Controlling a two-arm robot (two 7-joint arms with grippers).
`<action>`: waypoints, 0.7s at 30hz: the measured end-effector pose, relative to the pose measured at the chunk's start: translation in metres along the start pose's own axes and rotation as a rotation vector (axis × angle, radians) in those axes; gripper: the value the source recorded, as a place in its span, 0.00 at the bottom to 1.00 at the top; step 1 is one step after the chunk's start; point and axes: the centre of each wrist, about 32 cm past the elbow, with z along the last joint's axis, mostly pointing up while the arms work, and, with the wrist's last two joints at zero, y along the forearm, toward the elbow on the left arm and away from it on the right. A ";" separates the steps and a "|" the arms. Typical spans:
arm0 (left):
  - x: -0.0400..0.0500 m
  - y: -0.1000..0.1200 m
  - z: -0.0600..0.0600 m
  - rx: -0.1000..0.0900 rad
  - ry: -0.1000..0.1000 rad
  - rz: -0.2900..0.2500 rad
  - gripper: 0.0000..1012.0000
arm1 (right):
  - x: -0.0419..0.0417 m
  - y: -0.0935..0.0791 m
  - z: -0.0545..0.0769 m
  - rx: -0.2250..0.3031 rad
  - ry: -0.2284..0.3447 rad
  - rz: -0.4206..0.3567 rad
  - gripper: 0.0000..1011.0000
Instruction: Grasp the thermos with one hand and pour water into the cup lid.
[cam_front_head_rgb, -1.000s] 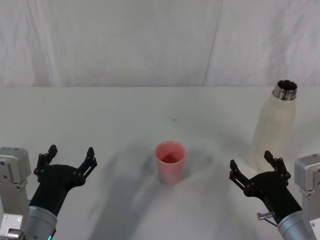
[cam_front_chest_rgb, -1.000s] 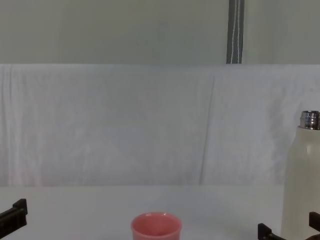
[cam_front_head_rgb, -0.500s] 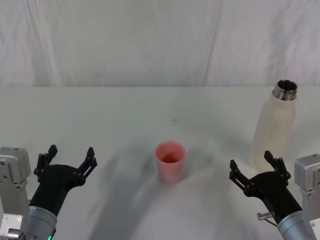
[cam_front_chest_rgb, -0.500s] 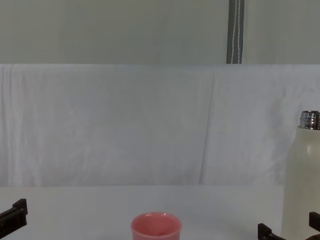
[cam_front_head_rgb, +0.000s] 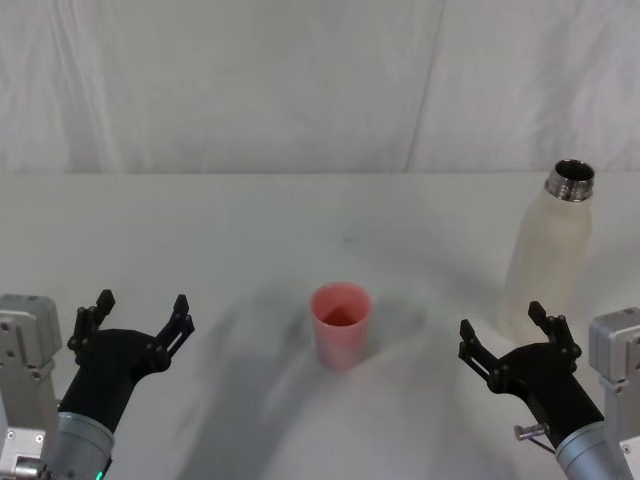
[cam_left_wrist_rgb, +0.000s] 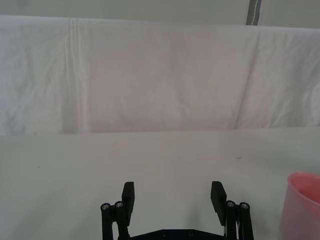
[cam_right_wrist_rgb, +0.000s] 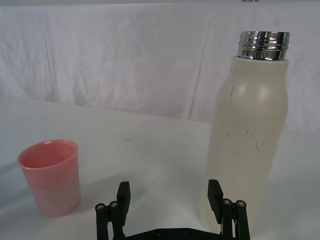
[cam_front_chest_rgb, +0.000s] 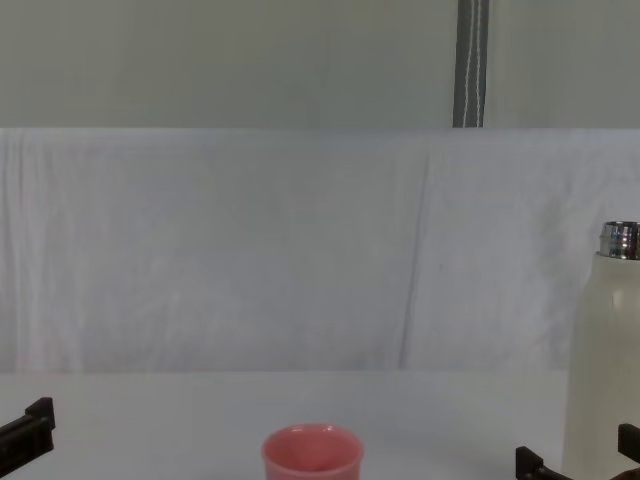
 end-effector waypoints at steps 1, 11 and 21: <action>0.0000 0.000 0.000 0.000 0.000 0.000 0.99 | 0.0000 0.000 0.000 0.000 0.000 0.000 0.99; 0.0000 0.000 0.000 0.000 0.000 0.000 0.99 | 0.0000 0.000 0.000 0.000 0.000 0.000 0.99; 0.0000 0.000 0.000 0.000 0.000 0.000 0.99 | 0.0000 0.000 0.000 0.000 0.000 0.000 0.99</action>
